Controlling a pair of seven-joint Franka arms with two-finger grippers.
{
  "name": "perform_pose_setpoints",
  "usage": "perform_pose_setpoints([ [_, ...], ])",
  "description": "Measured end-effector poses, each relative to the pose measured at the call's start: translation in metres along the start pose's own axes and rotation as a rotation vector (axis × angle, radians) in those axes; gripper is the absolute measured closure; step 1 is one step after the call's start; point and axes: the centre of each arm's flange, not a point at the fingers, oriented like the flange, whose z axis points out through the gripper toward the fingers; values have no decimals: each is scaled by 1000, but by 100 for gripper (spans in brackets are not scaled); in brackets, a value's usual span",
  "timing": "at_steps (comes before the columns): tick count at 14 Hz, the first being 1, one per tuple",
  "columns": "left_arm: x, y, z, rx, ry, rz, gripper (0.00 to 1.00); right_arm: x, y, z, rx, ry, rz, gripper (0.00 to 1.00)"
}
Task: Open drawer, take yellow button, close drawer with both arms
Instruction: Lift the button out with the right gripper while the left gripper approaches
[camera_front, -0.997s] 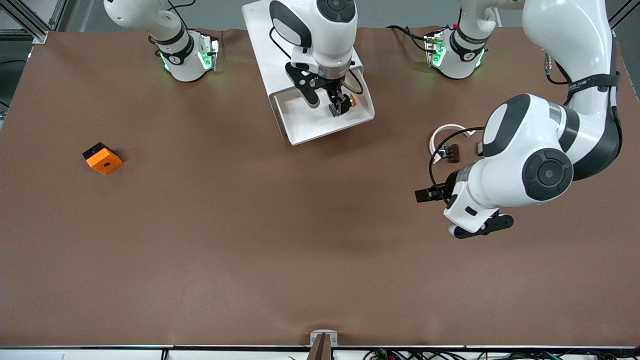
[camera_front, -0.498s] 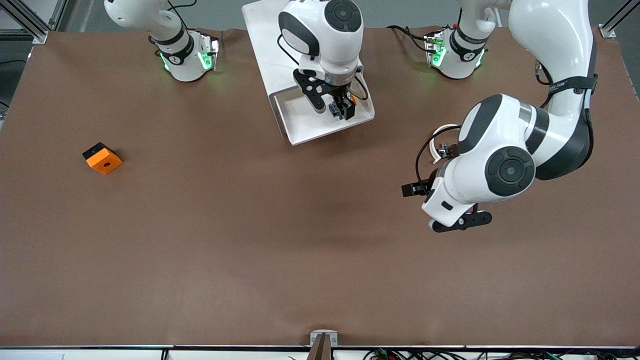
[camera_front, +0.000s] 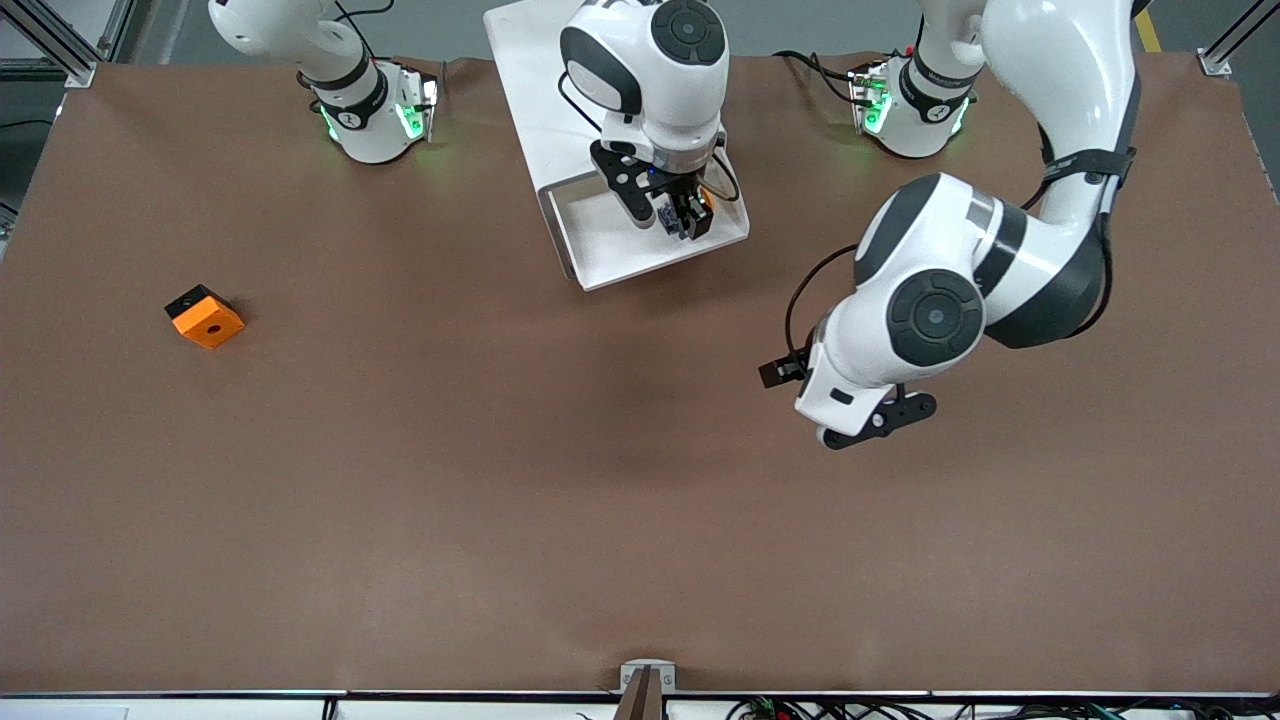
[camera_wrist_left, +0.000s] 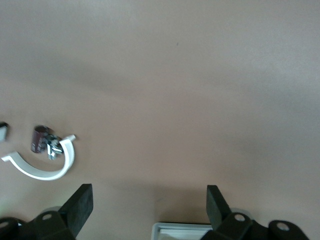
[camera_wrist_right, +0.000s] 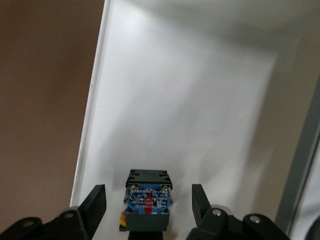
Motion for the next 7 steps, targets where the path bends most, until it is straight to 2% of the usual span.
perform_pose_setpoints([
  [5,-13,21,19,9,-6,-9,0,0,-1,3,-4,3,1,23],
  [7,-13,21,20,11,-8,-29,0,-1,-1,8,-11,6,0,27],
])
